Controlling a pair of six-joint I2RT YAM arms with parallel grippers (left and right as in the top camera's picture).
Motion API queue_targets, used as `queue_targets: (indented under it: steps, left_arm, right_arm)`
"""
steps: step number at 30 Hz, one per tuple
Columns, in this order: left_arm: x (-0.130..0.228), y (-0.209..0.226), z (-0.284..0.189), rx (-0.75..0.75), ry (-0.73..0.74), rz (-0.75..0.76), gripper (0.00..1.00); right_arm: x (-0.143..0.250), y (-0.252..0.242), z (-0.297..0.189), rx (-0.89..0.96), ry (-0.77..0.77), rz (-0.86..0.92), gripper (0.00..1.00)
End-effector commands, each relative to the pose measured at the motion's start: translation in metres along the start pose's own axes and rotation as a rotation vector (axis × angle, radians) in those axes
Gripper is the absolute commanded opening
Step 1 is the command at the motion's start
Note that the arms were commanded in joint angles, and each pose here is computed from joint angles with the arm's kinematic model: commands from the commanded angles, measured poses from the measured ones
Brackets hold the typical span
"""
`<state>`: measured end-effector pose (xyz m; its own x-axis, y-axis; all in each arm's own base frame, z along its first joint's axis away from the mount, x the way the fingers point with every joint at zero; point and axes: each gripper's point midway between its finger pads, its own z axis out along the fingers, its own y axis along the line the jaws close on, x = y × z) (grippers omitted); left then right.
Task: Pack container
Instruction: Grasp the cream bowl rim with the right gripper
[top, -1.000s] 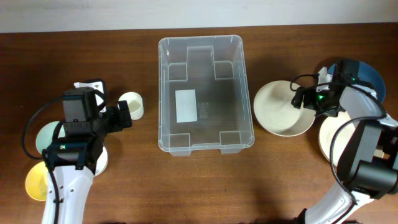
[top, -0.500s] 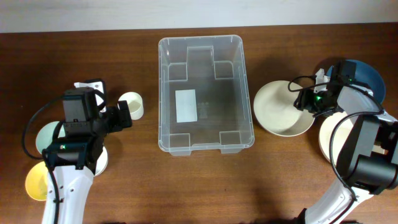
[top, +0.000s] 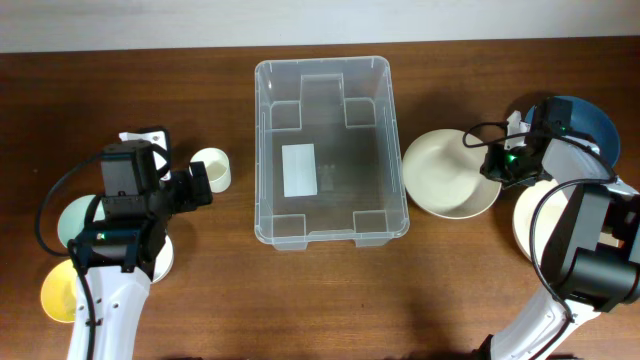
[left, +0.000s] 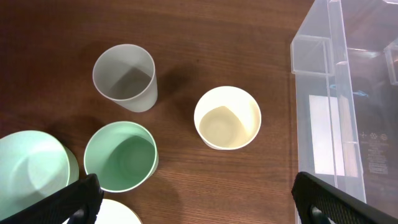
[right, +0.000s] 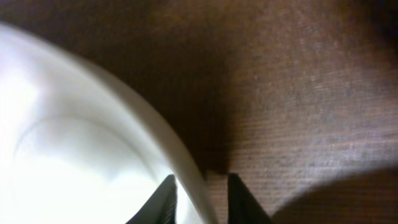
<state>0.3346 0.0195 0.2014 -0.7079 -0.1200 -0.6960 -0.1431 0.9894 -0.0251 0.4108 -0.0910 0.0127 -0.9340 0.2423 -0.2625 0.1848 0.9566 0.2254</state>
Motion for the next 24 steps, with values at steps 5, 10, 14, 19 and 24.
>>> queue_targets:
  steps: [5,10,14,19,24]
  left_arm:
    - [-0.008,0.000,-0.003,-0.007,-0.022,-0.009,0.99]
    - [-0.008,0.000,-0.003,-0.007,-0.021,-0.009,0.99]
    - [-0.008,0.000,-0.003,-0.007,-0.022,-0.009,0.99]
    - [-0.008,0.000,-0.003,-0.007,-0.022,-0.009,1.00]
    - [-0.008,0.000,-0.003,-0.007,-0.022,-0.009,0.99]
  right_arm:
    - [0.001,0.000,0.005,-0.006,0.010,-0.001,0.04]
    - [0.000,0.000,0.005,-0.006,0.005,-0.002,0.04]
    - [-0.007,0.001,0.002,-0.017,-0.025,0.075,0.04]
    - [-0.036,0.016,-0.025,-0.089,-0.114,0.162,0.04]
    - [-0.066,0.024,-0.068,-0.099,-0.224,0.232,0.04]
